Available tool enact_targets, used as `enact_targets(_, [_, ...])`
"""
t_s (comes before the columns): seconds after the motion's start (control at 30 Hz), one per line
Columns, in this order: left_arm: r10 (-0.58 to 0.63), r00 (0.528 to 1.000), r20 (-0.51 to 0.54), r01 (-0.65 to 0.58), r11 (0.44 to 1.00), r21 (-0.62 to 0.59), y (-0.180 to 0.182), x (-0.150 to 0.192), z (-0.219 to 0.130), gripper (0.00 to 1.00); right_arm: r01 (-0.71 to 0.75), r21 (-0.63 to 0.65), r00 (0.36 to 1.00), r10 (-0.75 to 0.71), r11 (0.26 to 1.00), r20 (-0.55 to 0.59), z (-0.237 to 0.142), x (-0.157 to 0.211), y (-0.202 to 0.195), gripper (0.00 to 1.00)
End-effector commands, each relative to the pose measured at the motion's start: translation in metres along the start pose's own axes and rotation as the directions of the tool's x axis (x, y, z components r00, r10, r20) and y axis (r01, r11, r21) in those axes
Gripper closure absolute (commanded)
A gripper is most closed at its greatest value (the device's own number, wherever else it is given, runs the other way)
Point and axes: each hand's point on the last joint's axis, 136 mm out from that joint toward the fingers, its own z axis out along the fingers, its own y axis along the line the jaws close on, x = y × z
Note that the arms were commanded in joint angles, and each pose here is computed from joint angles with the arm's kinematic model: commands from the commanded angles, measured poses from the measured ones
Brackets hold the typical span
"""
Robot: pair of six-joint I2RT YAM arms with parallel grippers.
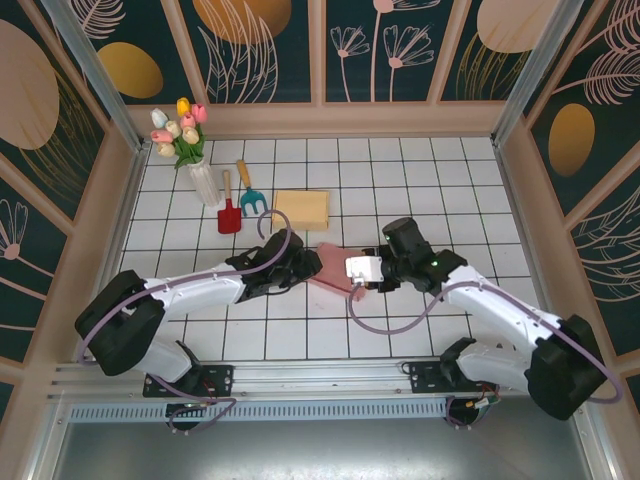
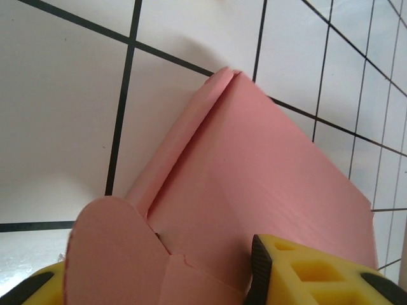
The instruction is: Fold the paper box
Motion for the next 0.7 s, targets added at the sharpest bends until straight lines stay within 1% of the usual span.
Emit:
enact_targets(0.0, [0.021, 1.000, -0.004, -0.022, 0.999, -0.050, 0.011, 0.004, 0.003, 0.57, 0.007, 0.048, 1.000, -0.006, 0.999, -0.018, -0.029, -0.005, -0.008, 0.51])
enact_targets(0.1, [0.020, 1.000, 0.011, -0.020, 0.998, -0.061, 0.013, 0.001, 0.002, 0.57, -0.052, 0.080, 0.997, 0.048, 0.995, 0.054, -0.054, -0.021, -0.011, 0.43])
enact_targets(0.17, [0.021, 1.000, 0.013, -0.020, 0.998, -0.061, 0.013, 0.001, 0.002, 0.57, -0.133, 0.142, 0.986, 0.116, 0.981, 0.123, -0.073, -0.034, -0.025, 0.43])
enact_targets(0.23, [0.021, 1.000, 0.016, -0.020, 0.998, -0.063, 0.012, 0.000, 0.002, 0.57, -0.281, 0.210, 0.945, 0.232, 0.936, 0.230, -0.089, -0.049, -0.045, 0.46])
enact_targets(0.27, [0.021, 1.000, 0.018, -0.020, 0.998, -0.067, 0.012, 0.000, 0.001, 0.57, -0.374, 0.215, 0.904, 0.303, 0.902, 0.303, -0.097, -0.058, -0.055, 0.46])
enact_targets(0.3, [0.021, 1.000, 0.023, -0.020, 0.997, -0.069, 0.011, -0.002, 0.001, 0.57, -0.484, 0.201, 0.840, 0.387, 0.852, 0.381, -0.105, -0.067, -0.066, 0.46])
enact_targets(0.33, [0.021, 0.999, 0.025, -0.019, 0.997, -0.072, 0.012, -0.002, 0.001, 0.56, -0.566, 0.197, 0.783, 0.447, 0.800, 0.432, -0.110, -0.070, -0.076, 0.46])
enact_targets(0.37, [0.020, 0.999, 0.029, -0.018, 0.997, -0.073, 0.012, -0.003, 0.000, 0.56, -0.692, 0.174, 0.679, 0.548, 0.701, 0.488, -0.116, -0.071, -0.090, 0.46])
enact_targets(0.4, [0.018, 0.999, 0.030, -0.016, 0.997, -0.073, 0.012, -0.003, 0.000, 0.55, -0.813, 0.147, 0.545, 0.650, 0.563, 0.530, -0.119, -0.065, -0.102, 0.46])
enact_targets(0.43, [0.018, 0.999, 0.033, -0.015, 0.997, -0.077, 0.012, -0.003, 0.000, 0.55, -0.896, 0.120, 0.420, 0.725, 0.428, 0.546, -0.119, -0.056, -0.109, 0.48])
enact_targets(0.47, [0.016, 0.999, 0.038, -0.013, 0.997, -0.081, 0.013, -0.004, 0.000, 0.55, -0.956, 0.078, 0.277, 0.791, 0.281, 0.546, -0.115, -0.046, -0.111, 0.49])
enact_targets(0.5, [0.014, 0.999, 0.039, -0.011, 0.996, -0.084, 0.014, -0.004, 0.000, 0.55, -0.985, 0.028, 0.160, 0.834, 0.171, 0.528, -0.106, -0.040, -0.107, 0.47])
enact_targets(0.53, [0.014, 0.999, 0.040, -0.010, 0.996, -0.088, 0.015, -0.004, 0.000, 0.55, -0.998, -0.004, 0.058, 0.854, 0.070, 0.517, -0.097, -0.032, -0.103, 0.46])
enact_targets(0.57, [0.014, 0.999, 0.039, -0.011, 0.996, -0.089, 0.015, -0.004, 0.000, 0.55, -0.999, -0.049, -0.026, 0.867, -0.001, 0.498, -0.084, -0.028, -0.094, 0.46])
enact_targets(0.6, [0.013, 0.999, 0.038, -0.010, 0.996, -0.090, 0.015, -0.004, 0.000, 0.55, -0.995, -0.089, -0.082, 0.866, -0.043, 0.493, -0.073, -0.027, -0.087, 0.46])
enact_targets(0.67, [0.015, 0.999, 0.032, -0.012, 0.996, -0.091, 0.016, -0.002, 0.000, 0.55, -0.985, -0.139, -0.161, 0.859, -0.105, 0.487, -0.055, -0.022, -0.071, 0.43])
